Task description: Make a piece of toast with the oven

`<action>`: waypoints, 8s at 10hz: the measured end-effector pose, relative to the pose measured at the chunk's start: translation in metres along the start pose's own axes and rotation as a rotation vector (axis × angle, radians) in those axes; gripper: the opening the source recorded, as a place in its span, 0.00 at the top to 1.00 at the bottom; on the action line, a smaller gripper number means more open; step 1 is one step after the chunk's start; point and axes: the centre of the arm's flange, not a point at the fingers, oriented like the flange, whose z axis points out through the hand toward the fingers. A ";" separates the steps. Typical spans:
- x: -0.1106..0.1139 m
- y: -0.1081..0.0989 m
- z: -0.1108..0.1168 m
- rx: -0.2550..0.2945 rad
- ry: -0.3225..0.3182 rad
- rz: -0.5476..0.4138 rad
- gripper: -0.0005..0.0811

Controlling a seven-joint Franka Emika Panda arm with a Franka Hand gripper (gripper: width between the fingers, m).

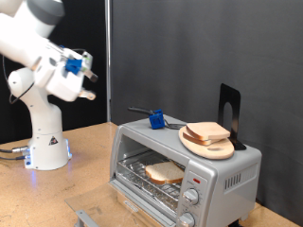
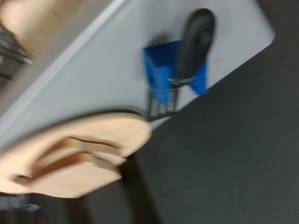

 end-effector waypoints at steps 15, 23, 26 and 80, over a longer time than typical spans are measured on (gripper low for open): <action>-0.014 0.072 -0.019 0.111 -0.248 0.720 0.00; 0.003 0.127 -0.038 -0.028 -0.062 0.827 0.00; -0.004 0.143 -0.047 -0.023 -0.035 0.855 0.00; -0.012 0.086 0.141 0.176 -0.175 0.810 0.00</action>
